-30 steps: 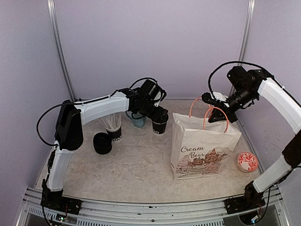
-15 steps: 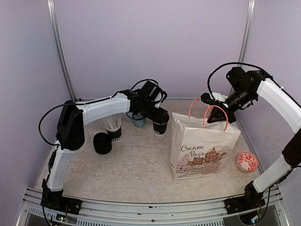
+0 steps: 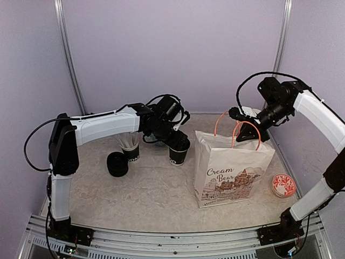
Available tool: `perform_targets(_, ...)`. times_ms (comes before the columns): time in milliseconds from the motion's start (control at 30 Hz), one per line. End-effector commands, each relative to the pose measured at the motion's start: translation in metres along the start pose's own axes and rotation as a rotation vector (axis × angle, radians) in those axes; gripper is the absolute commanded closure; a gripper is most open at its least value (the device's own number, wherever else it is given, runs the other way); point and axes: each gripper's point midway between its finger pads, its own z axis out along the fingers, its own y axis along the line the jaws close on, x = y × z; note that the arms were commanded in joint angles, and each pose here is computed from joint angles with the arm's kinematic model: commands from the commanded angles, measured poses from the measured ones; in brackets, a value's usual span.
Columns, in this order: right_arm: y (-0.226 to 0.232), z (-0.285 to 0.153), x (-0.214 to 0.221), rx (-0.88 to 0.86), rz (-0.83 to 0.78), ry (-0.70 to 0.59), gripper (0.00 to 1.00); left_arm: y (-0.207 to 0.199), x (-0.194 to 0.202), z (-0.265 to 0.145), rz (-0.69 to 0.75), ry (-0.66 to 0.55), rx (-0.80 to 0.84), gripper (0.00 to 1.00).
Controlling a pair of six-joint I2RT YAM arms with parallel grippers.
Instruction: Pack the takeout coffee
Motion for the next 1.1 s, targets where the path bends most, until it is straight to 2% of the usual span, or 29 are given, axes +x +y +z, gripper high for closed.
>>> perform_targets(0,0.012,0.003,-0.007,-0.032,0.006,-0.01,1.0,-0.024,0.019,-0.061,0.055,0.022,0.035,0.32)
perform_targets(200,0.018,0.008,-0.019,-0.051,-0.007,-0.02,1.0,-0.045,0.068,-0.088,0.06,0.103,0.058,0.33)
perform_targets(367,0.023,0.011,-0.033,-0.062,-0.021,-0.043,1.0,-0.068,0.087,-0.11,0.055,0.089,0.118,0.33)
perform_targets(600,0.012,0.014,-0.053,-0.049,-0.03,-0.078,1.0,-0.076,0.133,-0.119,0.026,0.176,0.129,0.33)
perform_targets(867,0.012,0.02,-0.057,-0.062,-0.026,-0.091,1.0,-0.088,0.165,-0.136,0.006,0.242,0.154,0.21)
perform_targets(1067,0.014,0.022,-0.057,-0.068,-0.031,-0.087,1.0,-0.094,0.17,-0.145,0.011,0.28,0.147,0.1)
